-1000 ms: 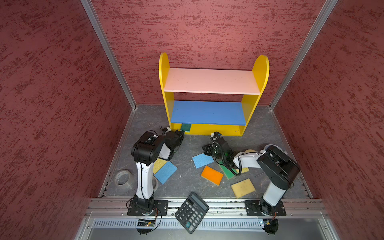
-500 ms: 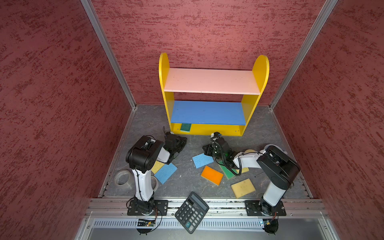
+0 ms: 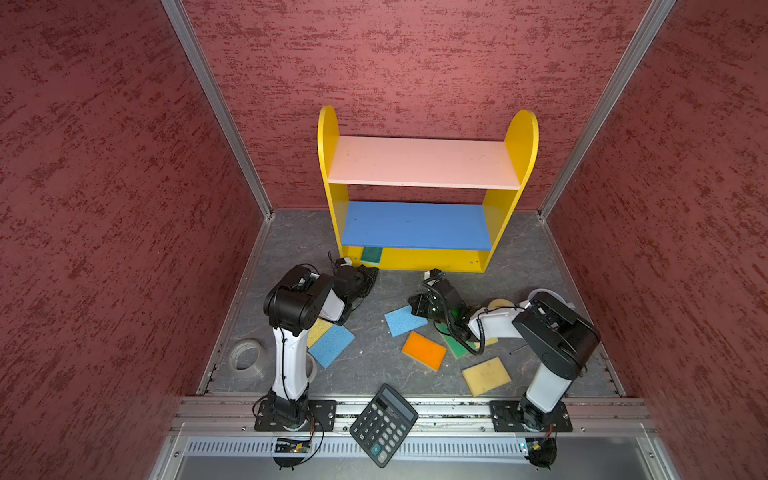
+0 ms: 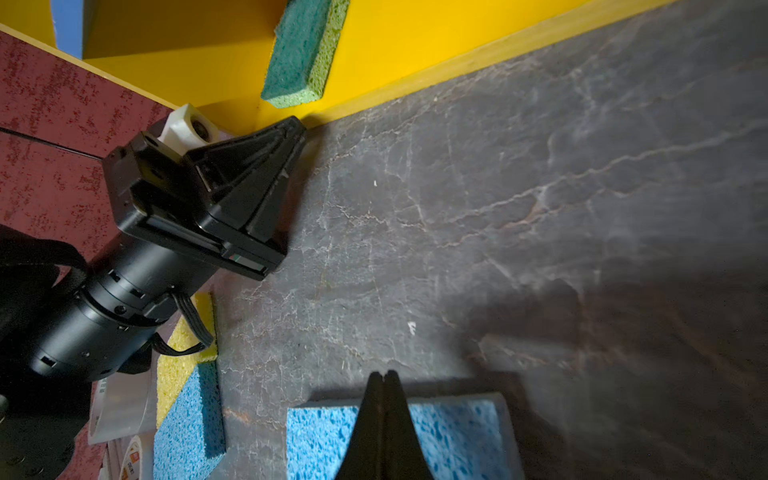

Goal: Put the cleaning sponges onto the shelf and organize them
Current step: 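Push the green sponge under the blue shelf with the left gripper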

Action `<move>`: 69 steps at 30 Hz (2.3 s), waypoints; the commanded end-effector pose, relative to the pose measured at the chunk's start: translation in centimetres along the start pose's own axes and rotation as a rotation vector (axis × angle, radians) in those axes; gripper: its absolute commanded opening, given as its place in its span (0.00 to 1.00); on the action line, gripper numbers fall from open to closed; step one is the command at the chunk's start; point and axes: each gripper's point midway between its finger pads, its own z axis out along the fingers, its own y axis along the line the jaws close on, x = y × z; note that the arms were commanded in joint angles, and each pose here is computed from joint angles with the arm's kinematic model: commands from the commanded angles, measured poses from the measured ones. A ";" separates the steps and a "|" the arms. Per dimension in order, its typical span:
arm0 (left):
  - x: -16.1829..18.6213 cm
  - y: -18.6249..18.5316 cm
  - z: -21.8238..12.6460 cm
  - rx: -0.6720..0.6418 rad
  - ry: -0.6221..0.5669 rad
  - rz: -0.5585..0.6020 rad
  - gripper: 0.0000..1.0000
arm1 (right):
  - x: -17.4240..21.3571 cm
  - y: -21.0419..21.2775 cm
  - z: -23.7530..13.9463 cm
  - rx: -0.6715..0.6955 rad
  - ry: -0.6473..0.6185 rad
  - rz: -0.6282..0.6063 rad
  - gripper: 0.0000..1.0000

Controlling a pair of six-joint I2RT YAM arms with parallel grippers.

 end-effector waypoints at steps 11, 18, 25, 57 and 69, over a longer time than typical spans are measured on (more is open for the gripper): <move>3.1 8.3 0.9 -0.289 0.032 0.006 0.05 | 0.2 -1.1 0.4 0.016 -0.008 0.007 0.01; 3.2 8.6 0.4 -0.301 0.025 0.016 0.05 | 0.7 -1.4 0.9 0.014 0.012 0.012 0.02; 1.9 9.6 -1.6 -0.315 -0.021 -0.015 0.06 | 1.2 -1.5 1.3 0.006 0.034 0.020 0.03; 1.4 9.1 0.6 -0.314 -0.050 -0.020 0.12 | 2.7 -3.2 1.7 0.025 0.081 0.041 0.04; 2.3 8.0 1.2 -0.288 -0.025 -0.021 0.13 | 2.6 -3.4 1.4 0.026 0.077 0.040 0.04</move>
